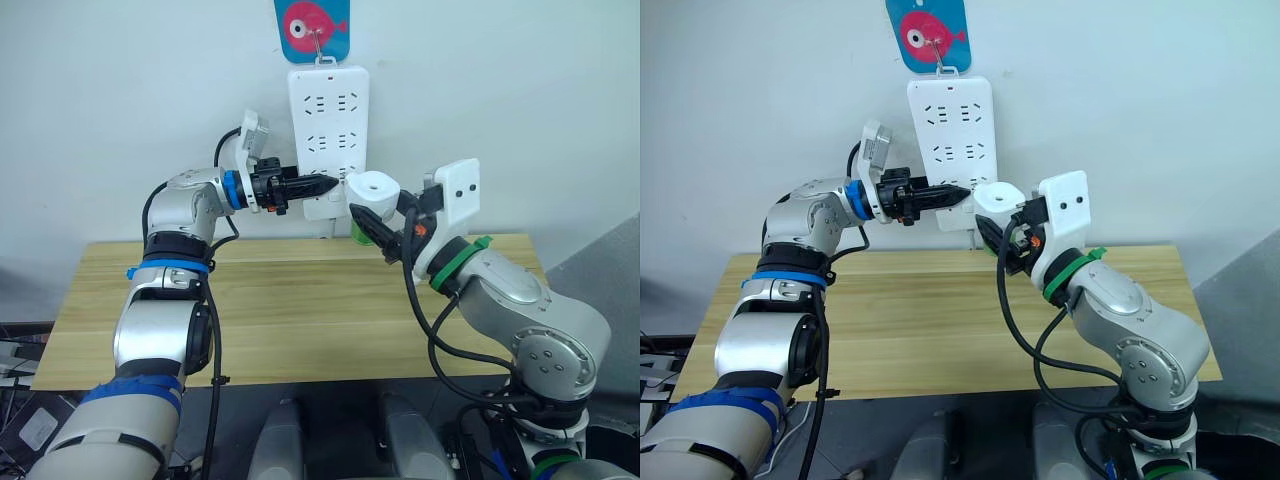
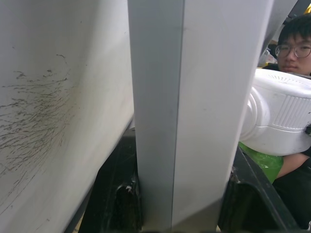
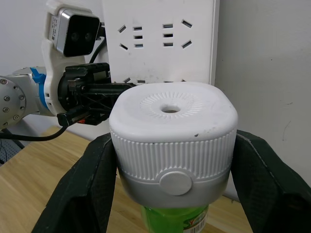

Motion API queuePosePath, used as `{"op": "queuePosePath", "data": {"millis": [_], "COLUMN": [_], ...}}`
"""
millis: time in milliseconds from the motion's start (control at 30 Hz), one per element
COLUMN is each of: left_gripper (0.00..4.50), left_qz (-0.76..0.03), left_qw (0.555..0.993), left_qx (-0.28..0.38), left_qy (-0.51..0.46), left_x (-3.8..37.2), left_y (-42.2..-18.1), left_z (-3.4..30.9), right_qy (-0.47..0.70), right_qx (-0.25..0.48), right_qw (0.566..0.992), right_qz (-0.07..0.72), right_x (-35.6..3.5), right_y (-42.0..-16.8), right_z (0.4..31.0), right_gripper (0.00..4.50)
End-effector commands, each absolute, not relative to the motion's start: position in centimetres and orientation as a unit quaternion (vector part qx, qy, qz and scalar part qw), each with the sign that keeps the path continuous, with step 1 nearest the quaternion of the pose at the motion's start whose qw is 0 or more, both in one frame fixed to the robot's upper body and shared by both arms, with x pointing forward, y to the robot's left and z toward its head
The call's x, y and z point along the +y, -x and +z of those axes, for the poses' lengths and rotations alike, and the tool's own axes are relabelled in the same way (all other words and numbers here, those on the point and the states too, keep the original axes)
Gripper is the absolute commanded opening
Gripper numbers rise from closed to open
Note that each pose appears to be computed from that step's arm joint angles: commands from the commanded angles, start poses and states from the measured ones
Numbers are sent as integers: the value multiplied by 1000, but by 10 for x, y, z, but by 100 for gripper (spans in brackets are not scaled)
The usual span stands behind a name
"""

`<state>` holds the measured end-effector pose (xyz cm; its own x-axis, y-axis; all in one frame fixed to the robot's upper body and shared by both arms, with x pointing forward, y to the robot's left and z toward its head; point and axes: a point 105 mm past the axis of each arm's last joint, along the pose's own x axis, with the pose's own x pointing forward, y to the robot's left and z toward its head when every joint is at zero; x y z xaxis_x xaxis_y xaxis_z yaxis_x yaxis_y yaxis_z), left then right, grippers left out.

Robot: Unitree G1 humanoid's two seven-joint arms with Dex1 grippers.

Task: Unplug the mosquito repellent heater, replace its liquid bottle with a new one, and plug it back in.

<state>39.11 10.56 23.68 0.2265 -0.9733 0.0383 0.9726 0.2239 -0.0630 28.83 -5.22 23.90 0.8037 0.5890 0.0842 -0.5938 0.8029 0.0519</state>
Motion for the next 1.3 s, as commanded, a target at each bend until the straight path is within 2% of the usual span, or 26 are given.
{"op": "queuePosePath", "data": {"millis": [33, 400, 767, 1000, 1300], "left_gripper": [134, 134, 134, 134, 134], "left_qz": [-635, -636, -634, -626, -621], "left_qw": [772, 771, 773, 778, 781], "left_qx": [-4, -5, -29, -48, -67], "left_qy": [31, 30, 28, 34, 3], "left_x": [100, 100, 91, 81, 77], "left_y": [-387, -386, -384, -379, -376], "left_z": [241, 241, 243, 242, 241], "right_qy": [-43, -36, 12, -3, 1], "right_qx": [-65, -70, -29, -25, -21], "right_qw": [947, 951, 959, 971, 974], "right_qz": [311, 300, 281, 239, 226], "right_x": [-51, -54, -48, -47, -46], "right_y": [-286, -287, -295, -307, -319], "right_z": [253, 255, 242, 241, 244], "right_gripper": [297, 297, 297, 297, 297]}}
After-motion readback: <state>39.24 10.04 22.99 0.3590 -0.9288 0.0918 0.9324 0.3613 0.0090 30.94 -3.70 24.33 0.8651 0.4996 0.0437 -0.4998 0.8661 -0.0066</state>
